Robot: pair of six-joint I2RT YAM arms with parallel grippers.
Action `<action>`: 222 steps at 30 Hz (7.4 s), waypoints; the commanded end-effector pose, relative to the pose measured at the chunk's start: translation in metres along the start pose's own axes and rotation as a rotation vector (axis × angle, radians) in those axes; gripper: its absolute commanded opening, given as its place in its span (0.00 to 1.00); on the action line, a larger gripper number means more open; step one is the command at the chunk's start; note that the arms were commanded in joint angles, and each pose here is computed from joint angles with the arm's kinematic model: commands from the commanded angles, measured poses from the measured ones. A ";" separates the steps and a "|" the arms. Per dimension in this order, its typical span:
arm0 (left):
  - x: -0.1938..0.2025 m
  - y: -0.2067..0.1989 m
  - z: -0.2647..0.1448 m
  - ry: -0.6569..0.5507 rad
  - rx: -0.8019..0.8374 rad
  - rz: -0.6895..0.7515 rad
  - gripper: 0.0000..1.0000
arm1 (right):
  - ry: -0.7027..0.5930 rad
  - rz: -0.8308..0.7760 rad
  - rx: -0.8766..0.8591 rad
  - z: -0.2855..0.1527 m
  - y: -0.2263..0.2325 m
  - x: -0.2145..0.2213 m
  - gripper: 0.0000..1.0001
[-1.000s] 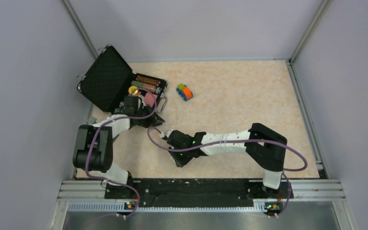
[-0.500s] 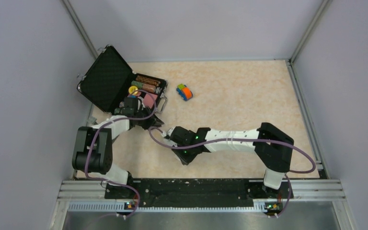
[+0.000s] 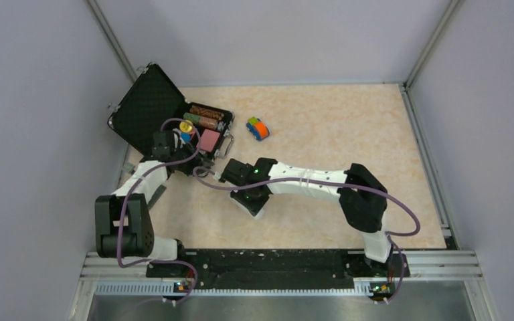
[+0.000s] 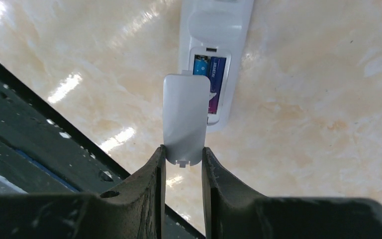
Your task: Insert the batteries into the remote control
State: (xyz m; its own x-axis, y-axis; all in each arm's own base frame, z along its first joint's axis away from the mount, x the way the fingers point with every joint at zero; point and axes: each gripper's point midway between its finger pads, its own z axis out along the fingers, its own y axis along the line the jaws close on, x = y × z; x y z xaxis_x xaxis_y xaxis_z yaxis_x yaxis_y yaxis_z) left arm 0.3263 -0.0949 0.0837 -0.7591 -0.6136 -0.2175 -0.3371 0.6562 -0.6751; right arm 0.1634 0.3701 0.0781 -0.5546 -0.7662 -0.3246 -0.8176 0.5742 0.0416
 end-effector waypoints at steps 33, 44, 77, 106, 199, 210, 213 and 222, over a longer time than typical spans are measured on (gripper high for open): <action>-0.047 0.021 -0.035 -0.191 -0.058 -0.017 0.30 | 0.151 0.066 0.049 0.025 -0.015 -0.004 0.07; -0.046 0.022 -0.035 -0.187 -0.056 -0.019 0.30 | 0.151 0.091 0.040 0.027 -0.012 -0.008 0.07; -0.040 0.011 -0.040 -0.174 -0.001 -0.013 0.31 | -0.008 0.243 0.020 -0.011 -0.020 -0.026 0.51; 0.133 -0.033 -0.031 0.392 0.262 0.023 0.16 | -0.280 0.580 -0.128 0.012 -0.011 -0.033 0.08; 0.050 0.009 -0.042 -0.027 -0.031 -0.080 0.27 | -0.431 0.168 -0.021 -0.005 -0.021 -0.044 0.68; 0.018 0.038 -0.072 -0.246 -0.102 -0.088 0.57 | -0.263 -0.016 -0.025 0.046 -0.002 -0.015 0.74; 0.013 0.032 -0.080 -0.300 -0.067 -0.031 0.98 | -0.234 0.004 0.002 0.055 -0.006 -0.009 0.66; 0.009 0.032 -0.086 -0.340 -0.069 0.011 0.98 | -0.207 0.053 0.053 0.053 -0.014 -0.003 0.29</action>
State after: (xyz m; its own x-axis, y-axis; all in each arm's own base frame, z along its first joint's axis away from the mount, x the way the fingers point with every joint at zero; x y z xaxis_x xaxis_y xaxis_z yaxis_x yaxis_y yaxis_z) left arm 0.2566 -0.0466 0.1179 -0.5521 -0.7265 -0.4092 -0.4028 0.6621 -0.6320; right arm 0.1829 0.3775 0.0213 -0.5398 -0.6767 -0.5007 -0.7934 0.6077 0.0340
